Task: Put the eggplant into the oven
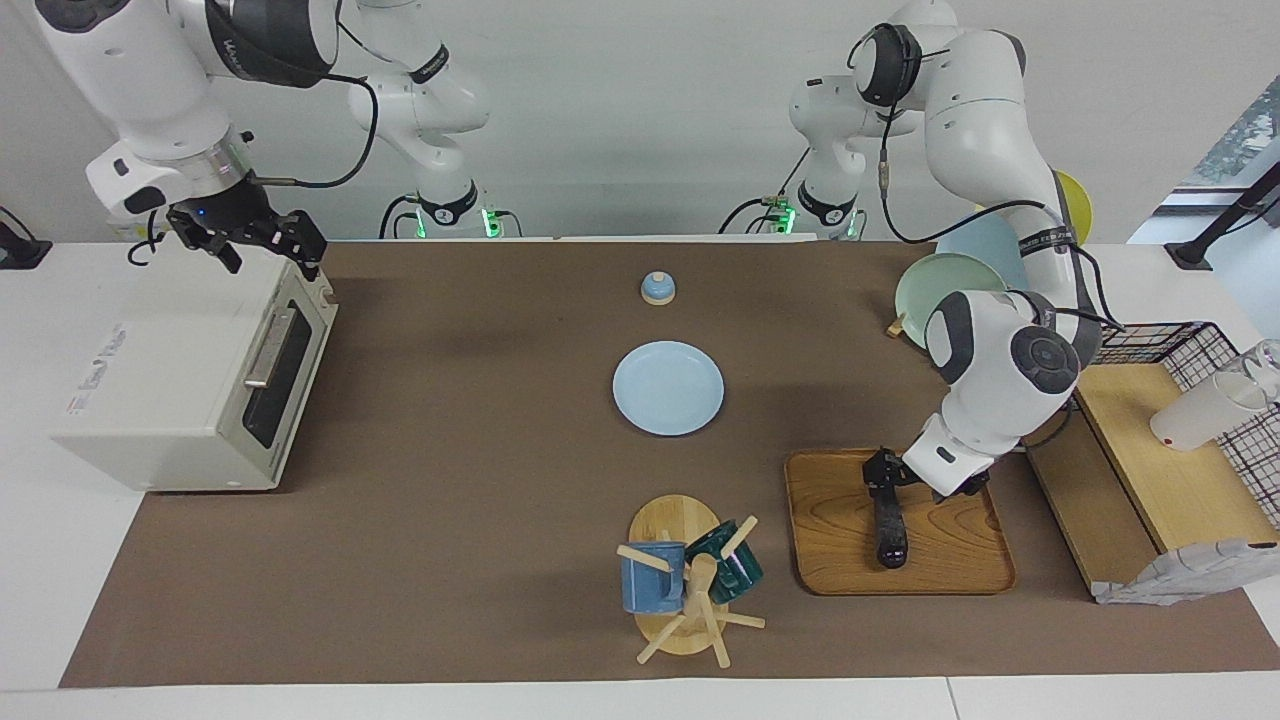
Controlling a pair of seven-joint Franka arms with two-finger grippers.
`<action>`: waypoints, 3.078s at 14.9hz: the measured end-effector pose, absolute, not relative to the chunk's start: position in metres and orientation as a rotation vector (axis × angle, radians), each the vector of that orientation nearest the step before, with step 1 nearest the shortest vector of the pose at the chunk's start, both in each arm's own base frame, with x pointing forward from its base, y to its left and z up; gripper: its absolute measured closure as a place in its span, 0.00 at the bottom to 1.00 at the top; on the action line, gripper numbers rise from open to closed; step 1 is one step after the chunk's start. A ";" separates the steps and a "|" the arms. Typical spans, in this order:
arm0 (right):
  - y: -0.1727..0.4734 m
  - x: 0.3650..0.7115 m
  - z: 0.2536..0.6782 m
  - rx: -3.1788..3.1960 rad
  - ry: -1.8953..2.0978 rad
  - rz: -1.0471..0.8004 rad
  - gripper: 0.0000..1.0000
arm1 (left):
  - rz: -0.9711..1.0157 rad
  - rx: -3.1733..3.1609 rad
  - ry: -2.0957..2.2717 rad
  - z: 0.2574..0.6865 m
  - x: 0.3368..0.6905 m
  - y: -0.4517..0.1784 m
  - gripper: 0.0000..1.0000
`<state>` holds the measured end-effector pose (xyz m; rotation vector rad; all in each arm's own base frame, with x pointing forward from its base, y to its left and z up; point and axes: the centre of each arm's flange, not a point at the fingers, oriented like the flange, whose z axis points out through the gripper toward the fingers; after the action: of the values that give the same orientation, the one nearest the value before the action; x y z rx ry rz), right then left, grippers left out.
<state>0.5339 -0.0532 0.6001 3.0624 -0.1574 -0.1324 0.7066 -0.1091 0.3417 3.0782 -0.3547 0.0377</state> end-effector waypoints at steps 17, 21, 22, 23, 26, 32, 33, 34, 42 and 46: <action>-0.046 0.535 0.600 3.063 -0.135 -0.132 0.00 | 0.025 3.063 -0.524 0.306 0.696 -0.120 0.71; -0.040 0.541 0.586 3.069 -0.055 -0.039 0.21 | 0.027 3.068 -0.514 0.308 0.697 -0.116 0.71; -0.040 0.540 0.576 3.070 -0.029 -0.033 0.32 | 0.030 3.068 -0.515 0.310 0.698 -0.116 0.71; -0.040 0.537 0.567 3.072 -0.015 -0.030 0.43 | 0.027 3.068 -0.517 0.316 0.699 -0.117 0.71; -0.042 0.533 0.540 3.072 0.005 -0.011 0.74 | -0.003 3.045 -0.490 0.357 0.694 -0.118 0.71; -0.072 0.525 0.511 2.976 -0.007 -0.064 0.99 | -0.136 3.019 -0.310 0.463 0.633 -0.189 0.71; -0.075 0.524 0.508 2.964 -0.005 -0.069 0.99 | -0.166 3.014 -0.296 0.465 0.618 -0.221 0.71; -0.077 0.524 0.504 2.956 -0.005 -0.073 0.99 | -0.199 3.016 -0.296 0.462 0.599 -0.254 0.71; -0.093 0.518 0.479 2.953 -0.037 -0.115 0.99 | -0.126 3.041 -0.310 0.373 0.431 -0.399 0.71; -0.092 0.515 0.468 2.955 -0.031 -0.131 0.99 | -0.129 3.055 -0.304 0.330 0.401 -0.404 0.71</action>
<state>0.5152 -0.0925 0.4683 2.9546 -0.0310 -0.1306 0.4008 -0.4043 0.3303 3.0549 -0.3039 -0.1290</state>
